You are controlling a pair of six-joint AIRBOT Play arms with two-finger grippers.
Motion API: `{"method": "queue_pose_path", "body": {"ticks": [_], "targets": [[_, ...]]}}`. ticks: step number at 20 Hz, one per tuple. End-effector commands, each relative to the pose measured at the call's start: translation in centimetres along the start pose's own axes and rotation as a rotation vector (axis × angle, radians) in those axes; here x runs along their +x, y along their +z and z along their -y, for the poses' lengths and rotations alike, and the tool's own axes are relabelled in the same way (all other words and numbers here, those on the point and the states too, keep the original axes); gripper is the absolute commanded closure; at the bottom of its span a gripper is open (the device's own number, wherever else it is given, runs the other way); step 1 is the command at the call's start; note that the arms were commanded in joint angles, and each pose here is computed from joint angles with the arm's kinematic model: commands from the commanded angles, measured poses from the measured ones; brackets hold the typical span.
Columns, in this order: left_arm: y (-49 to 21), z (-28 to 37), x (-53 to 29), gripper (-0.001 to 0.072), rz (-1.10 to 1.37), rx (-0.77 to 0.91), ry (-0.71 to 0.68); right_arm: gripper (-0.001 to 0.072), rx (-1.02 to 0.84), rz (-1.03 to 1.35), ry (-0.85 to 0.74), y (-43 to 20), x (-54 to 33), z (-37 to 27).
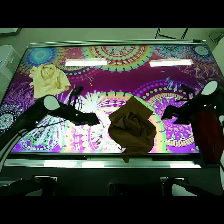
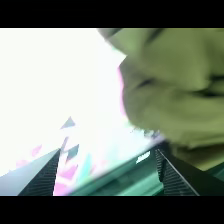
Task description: Fold the clothes and pants, and hang the long-sleeved shirts on hangers.
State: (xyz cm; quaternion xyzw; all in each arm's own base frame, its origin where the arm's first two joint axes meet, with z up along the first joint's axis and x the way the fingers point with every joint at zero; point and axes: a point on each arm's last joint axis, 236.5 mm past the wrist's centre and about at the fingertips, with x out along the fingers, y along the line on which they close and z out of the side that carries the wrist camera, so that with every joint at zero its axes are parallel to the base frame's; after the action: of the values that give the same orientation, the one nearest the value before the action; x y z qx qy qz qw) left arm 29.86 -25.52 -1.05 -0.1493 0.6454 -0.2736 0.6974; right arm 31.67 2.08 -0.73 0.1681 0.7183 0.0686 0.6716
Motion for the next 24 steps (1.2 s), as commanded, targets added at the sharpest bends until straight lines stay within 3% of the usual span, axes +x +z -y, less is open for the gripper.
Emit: {"method": "queue_pose_path", "body": {"ticks": [1,9,10,11,12,13,14,18,21,24], "targets": [[-2.7,-0.3,4.6,-0.0013,-0.006,-0.143,-0.129,0.0006,-0.024,-0.054,0.134,-1.6,3.8,-1.8],[-2.8,3.4,12.7,0.0003,0.059,-0.288,-0.24,0.0035,0.043,-0.079,0.187,-2.7,7.0,-2.0],[-2.8,3.5,13.0,0.0145,0.067,-0.29,-0.234,0.0039,0.056,-0.097,0.198,-3.1,7.5,-2.0],[-2.6,3.6,13.2,0.028,0.082,-0.298,-0.231,0.0116,0.069,-0.109,0.203,-3.4,8.1,-2.0],[-2.2,3.8,13.2,0.0423,0.104,-0.32,-0.236,0.0326,0.075,-0.105,0.197,-3.4,8.5,-1.7],[-1.5,3.9,13.1,0.0629,0.128,-0.35,-0.245,0.0535,0.077,-0.095,0.198,-3.2,8.5,-1.7],[-0.8,4.1,12.8,0.0682,0.151,-0.335,-0.253,0.0675,0.071,-0.09,0.2,-2.9,8.1,-1.9],[7.3,9.3,3.0,0.0684,0.426,0.021,-0.351,0.0676,-0.069,0.175,0.186,3.1,-0.4,-4.4],[13.2,14.4,-14.5,0.0684,0.767,0.234,-0.456,0.0676,-0.282,0.634,0.148,8.4,-16.6,-9.5],[12.1,18.9,-33.2,0.0684,1.115,0.417,-0.501,0.0676,-0.447,1.052,0.125,5.4,-33.1,-15.2]]}}
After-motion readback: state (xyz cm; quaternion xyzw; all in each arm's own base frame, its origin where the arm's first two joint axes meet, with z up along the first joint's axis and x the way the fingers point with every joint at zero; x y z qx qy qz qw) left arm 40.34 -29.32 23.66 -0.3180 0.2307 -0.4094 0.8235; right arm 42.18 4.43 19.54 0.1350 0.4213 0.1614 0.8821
